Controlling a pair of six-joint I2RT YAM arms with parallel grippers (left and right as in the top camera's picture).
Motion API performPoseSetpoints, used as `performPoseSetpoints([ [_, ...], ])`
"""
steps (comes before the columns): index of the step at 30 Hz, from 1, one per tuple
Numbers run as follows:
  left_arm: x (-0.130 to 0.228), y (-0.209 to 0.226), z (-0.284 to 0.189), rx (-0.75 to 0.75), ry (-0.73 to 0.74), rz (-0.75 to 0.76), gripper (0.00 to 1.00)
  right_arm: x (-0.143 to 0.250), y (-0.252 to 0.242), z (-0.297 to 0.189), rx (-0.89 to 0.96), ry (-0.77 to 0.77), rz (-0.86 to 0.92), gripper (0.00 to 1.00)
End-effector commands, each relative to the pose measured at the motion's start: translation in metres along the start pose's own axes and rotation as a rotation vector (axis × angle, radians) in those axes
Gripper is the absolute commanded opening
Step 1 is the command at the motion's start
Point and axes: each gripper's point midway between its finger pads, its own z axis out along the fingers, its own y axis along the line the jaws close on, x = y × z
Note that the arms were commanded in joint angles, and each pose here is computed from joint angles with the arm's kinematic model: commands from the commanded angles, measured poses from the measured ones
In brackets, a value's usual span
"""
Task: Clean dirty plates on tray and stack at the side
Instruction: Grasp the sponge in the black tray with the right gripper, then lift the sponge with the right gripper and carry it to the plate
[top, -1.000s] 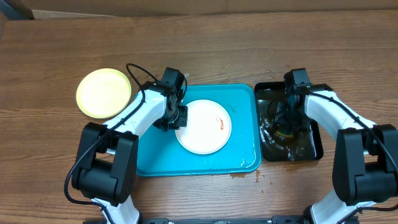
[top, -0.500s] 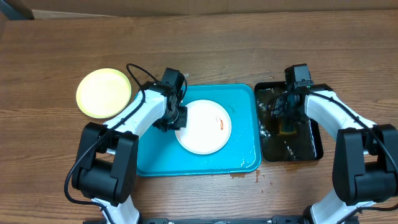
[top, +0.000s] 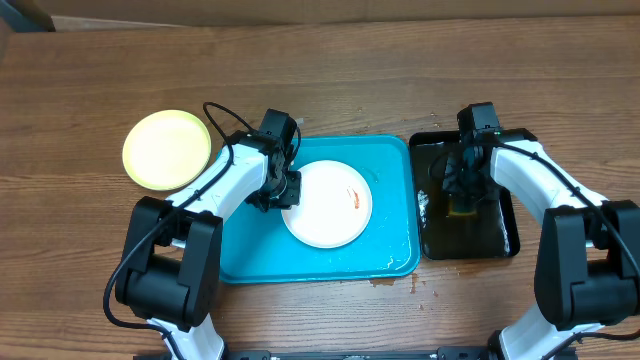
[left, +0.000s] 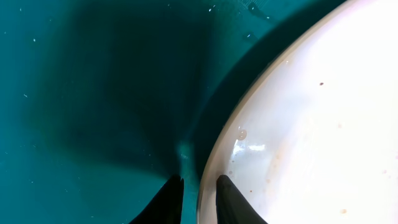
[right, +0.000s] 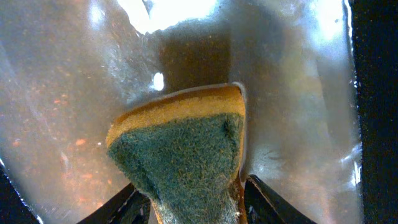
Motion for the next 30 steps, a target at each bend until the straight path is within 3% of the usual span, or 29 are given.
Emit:
performPoseSetpoints([
  [1,-0.001,0.002,0.003,-0.012,0.004,0.004,0.21,-0.003,-0.001,-0.001,0.003,-0.011,-0.001,0.47],
  [3,-0.001,0.002,0.003,-0.012,0.003,0.001,0.21,-0.004,0.0,-0.001,0.001,-0.016,-0.001,0.19],
  [4,-0.002,0.002,0.003,-0.012,0.001,0.001,0.21,-0.005,0.0,-0.001,0.0,-0.018,0.0,0.12],
  [9,-0.004,0.005,0.003,-0.01,-0.003,-0.009,0.2,-0.002,-0.001,-0.001,0.004,-0.007,-0.002,0.04],
  [14,-0.003,0.006,0.003,-0.011,-0.001,-0.012,0.04,0.002,-0.003,-0.001,0.011,0.01,-0.005,0.04],
  [22,-0.004,0.006,0.002,-0.011,-0.002,-0.012,0.04,-0.011,0.002,-0.027,0.011,0.014,-0.075,0.04],
  [30,-0.003,0.002,0.002,0.016,0.005,-0.026,0.04,0.0,-0.009,-0.031,0.096,0.043,0.052,0.04],
])
